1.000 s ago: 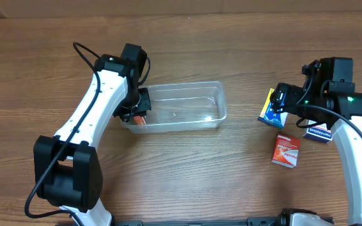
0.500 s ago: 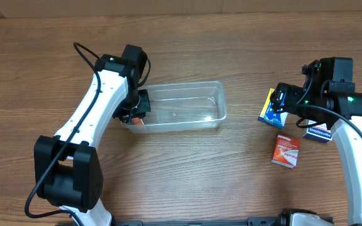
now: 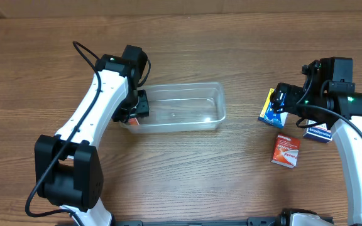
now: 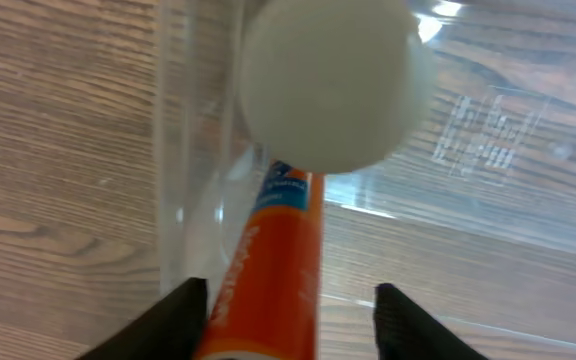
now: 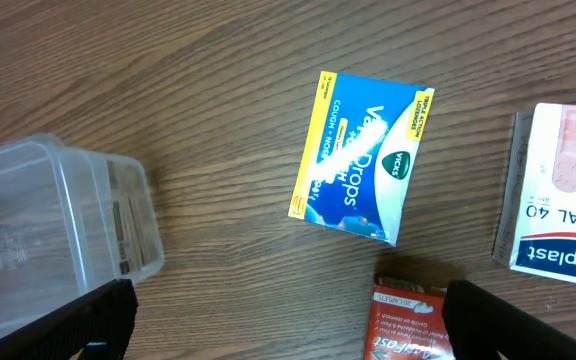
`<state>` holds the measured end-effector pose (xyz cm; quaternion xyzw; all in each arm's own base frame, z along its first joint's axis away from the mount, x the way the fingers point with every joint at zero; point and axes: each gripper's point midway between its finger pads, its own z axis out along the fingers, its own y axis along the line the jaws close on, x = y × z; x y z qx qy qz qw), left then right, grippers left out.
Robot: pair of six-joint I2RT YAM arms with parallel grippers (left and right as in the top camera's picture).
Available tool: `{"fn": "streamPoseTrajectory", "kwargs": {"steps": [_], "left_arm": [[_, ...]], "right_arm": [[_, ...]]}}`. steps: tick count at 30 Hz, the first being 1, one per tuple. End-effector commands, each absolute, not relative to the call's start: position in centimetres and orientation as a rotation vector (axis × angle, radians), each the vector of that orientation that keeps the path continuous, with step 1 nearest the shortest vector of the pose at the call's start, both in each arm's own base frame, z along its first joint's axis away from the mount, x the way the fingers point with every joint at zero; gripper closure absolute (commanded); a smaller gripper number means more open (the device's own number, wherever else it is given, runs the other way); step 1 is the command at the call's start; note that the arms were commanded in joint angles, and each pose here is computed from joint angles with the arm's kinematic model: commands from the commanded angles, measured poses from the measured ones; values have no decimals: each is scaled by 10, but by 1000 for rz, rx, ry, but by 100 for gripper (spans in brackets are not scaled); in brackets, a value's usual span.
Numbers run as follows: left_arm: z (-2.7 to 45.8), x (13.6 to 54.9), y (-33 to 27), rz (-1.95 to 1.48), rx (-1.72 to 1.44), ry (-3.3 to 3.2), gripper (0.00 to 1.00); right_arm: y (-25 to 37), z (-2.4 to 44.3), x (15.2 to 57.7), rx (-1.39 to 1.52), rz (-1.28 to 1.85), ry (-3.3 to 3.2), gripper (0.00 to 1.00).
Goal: Pack container
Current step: 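Place the orange pill bottle beside the dark bottle in the container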
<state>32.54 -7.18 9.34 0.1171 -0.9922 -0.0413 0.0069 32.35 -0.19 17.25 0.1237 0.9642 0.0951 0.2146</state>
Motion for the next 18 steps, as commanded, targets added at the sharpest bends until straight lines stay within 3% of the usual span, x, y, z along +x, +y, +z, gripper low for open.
{"fn": "streamPoseTrajectory", "kwargs": {"steps": [1, 12, 15, 18], "left_arm": [[89, 327, -66, -182, 342, -3104, 42], [128, 349, -71, -151, 345, -3188, 41], [163, 360, -64, -211, 367, -3250, 31], [189, 366, -65, -183, 379, -3297, 29]], "right_arm": [[-2, 184, 330, 337, 271, 2641, 0], [-2, 184, 330, 337, 271, 2641, 0], [-2, 184, 330, 337, 271, 2641, 0], [-2, 183, 328, 339, 271, 2649, 0]]}}
